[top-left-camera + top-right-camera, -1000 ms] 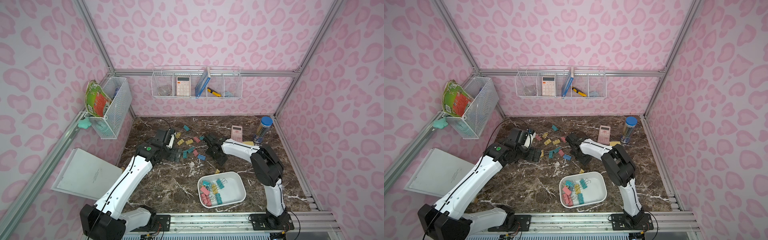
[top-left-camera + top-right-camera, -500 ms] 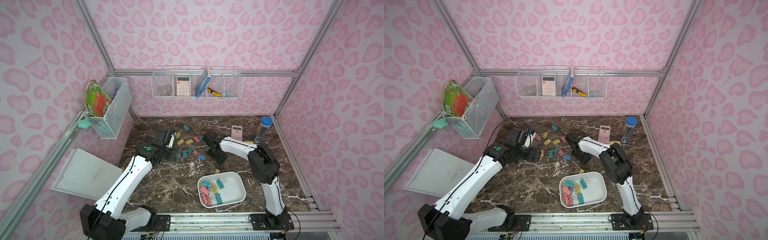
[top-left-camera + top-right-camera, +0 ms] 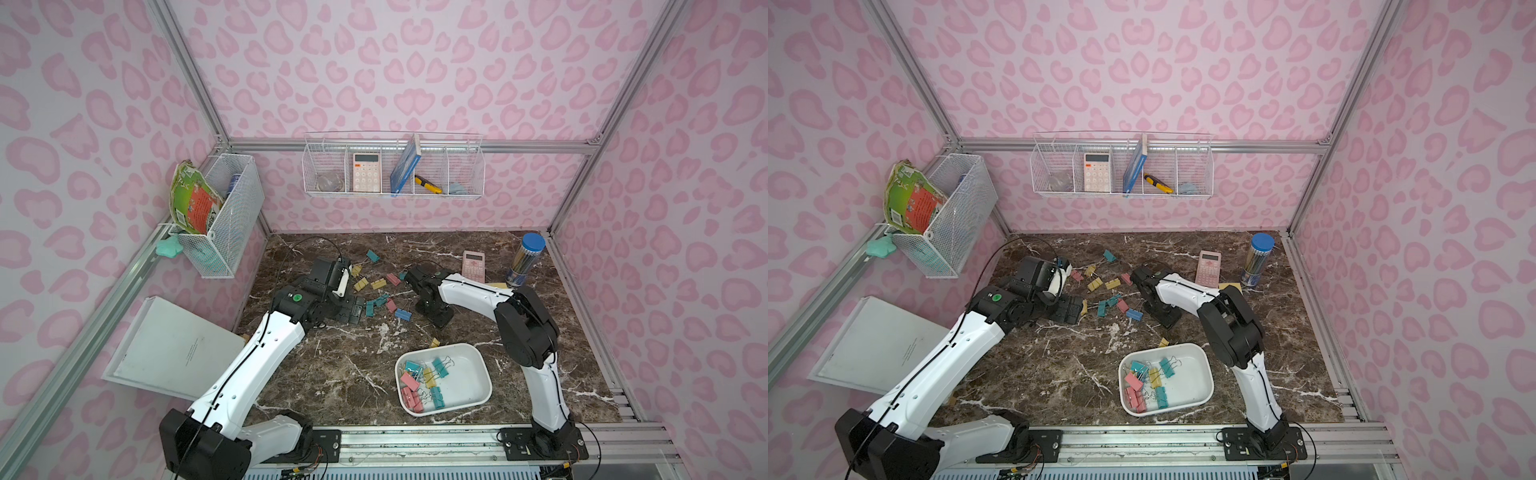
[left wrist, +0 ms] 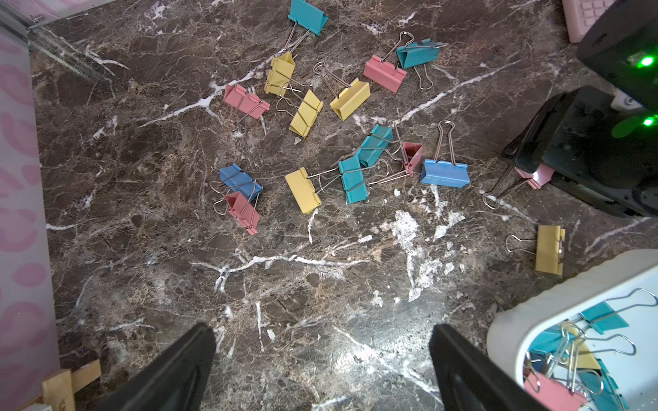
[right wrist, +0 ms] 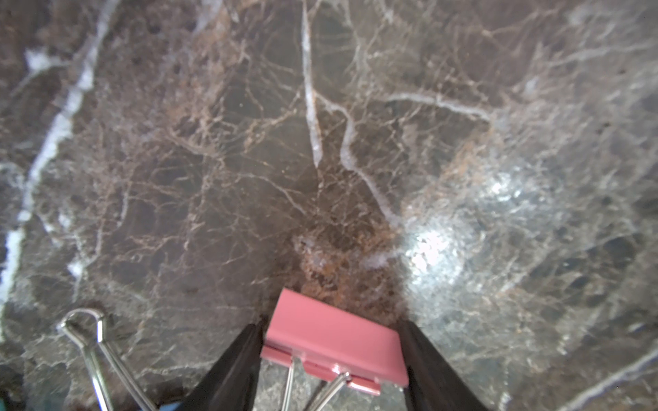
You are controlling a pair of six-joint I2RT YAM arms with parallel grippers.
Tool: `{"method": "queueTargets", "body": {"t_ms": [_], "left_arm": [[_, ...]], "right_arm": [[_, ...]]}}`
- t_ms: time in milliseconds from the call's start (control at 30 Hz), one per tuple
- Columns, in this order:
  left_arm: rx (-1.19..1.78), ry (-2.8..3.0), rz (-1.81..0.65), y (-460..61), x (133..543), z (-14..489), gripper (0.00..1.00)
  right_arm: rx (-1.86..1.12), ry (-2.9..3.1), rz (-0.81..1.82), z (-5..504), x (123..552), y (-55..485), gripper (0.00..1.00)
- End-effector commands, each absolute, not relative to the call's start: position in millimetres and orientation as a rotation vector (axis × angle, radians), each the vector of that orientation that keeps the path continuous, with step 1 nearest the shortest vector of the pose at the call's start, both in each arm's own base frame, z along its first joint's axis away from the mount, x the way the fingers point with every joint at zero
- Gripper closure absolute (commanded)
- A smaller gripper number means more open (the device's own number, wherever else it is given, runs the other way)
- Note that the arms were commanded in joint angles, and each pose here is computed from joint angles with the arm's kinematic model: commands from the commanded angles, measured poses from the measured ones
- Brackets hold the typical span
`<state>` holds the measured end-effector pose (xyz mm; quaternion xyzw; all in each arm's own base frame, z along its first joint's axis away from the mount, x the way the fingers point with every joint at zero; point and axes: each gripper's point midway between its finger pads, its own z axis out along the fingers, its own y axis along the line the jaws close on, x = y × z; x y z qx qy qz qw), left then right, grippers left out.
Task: Put the binder clips in the storage box
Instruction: Pick up the binder clip at the center of the board.
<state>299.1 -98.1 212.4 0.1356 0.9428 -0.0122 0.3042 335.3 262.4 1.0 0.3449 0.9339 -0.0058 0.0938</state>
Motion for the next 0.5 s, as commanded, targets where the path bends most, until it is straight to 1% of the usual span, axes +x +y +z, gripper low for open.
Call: {"method": "queueTargets", "body": {"t_ms": [0,133,267,467], "left_arm": [[0.355,2.499,-0.039,-98.0,297.5,214.3,0.01],[0.356,2.499,-0.036,-97.7,297.6,214.3,0.01],[0.358,2.504,-0.037,-97.9,297.0,213.1,0.01],[0.357,2.502,-0.030,-97.1,297.1,213.5,0.01]], "right_arm": [[1.046,2.836,0.041,-40.1,331.9,274.1,0.41],[0.971,2.792,0.060,-23.2,339.6,276.8,0.42],[0.911,2.708,0.089,6.1,348.2,274.4,0.48],[0.858,2.631,0.137,43.5,353.0,266.6,0.49]]}}
